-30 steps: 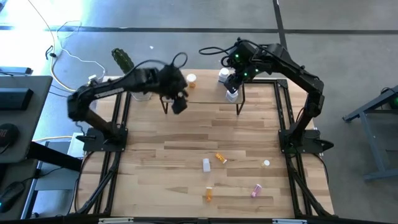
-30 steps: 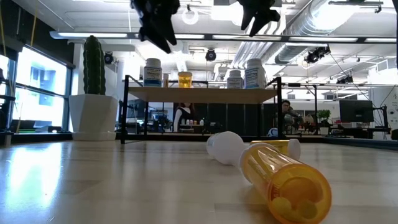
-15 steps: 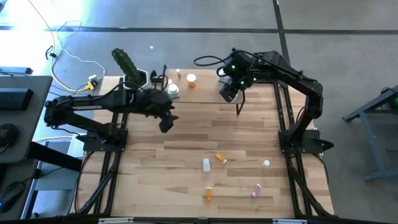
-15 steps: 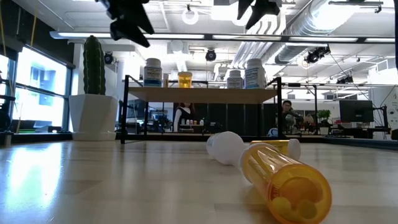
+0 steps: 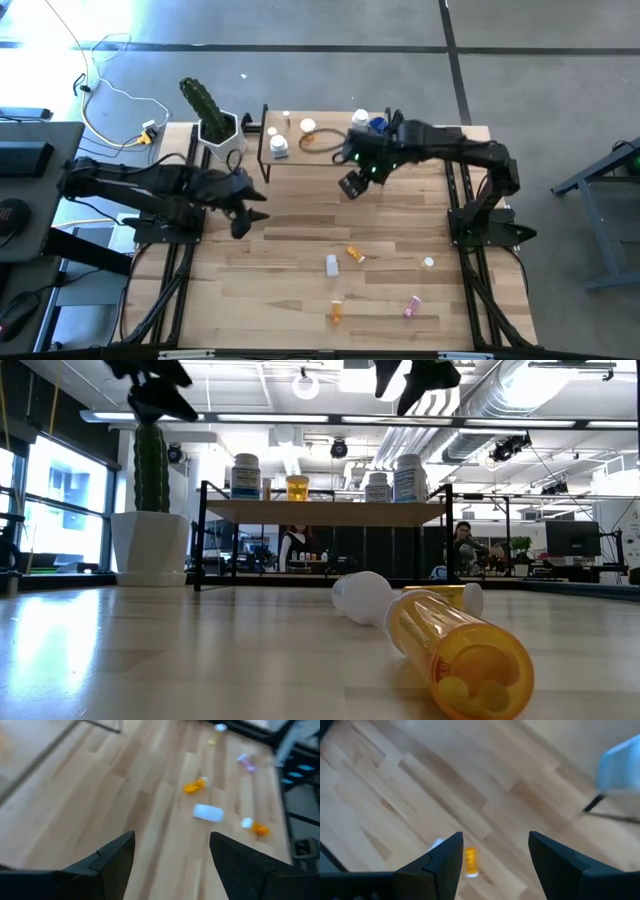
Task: Pick and place medicine bottles onto shelf by color
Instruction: Put the white pill bottle on the shelf
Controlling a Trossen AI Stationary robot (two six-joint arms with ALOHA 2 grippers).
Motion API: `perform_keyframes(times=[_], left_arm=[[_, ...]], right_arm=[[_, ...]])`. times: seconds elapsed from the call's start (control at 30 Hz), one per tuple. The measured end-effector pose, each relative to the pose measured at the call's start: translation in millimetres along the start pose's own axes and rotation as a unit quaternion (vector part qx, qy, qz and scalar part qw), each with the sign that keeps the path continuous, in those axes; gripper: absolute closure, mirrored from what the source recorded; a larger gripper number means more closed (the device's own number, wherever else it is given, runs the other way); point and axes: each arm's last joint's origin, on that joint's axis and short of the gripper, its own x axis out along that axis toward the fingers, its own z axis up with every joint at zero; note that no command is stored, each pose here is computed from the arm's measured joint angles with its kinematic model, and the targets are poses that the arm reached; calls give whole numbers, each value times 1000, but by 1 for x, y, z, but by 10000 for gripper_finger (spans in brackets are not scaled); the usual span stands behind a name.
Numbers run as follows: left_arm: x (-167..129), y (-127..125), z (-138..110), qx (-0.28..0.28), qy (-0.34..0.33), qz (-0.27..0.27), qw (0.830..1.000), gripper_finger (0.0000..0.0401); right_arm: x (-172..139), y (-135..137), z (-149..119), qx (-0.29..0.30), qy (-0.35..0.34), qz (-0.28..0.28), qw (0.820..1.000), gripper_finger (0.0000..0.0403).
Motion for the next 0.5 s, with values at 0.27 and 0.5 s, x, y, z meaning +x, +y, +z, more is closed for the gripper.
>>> perform_keyframes(times=[0.27,0.5], left_arm=[[-7,-8,-27,11,-5,-33,999,153],[-2,-16,-45,14,3,-57,998,153]], right_arm=[[30,35,-34,50,10,29,998,187],[57,54,-67,100,29,38,994,187]])
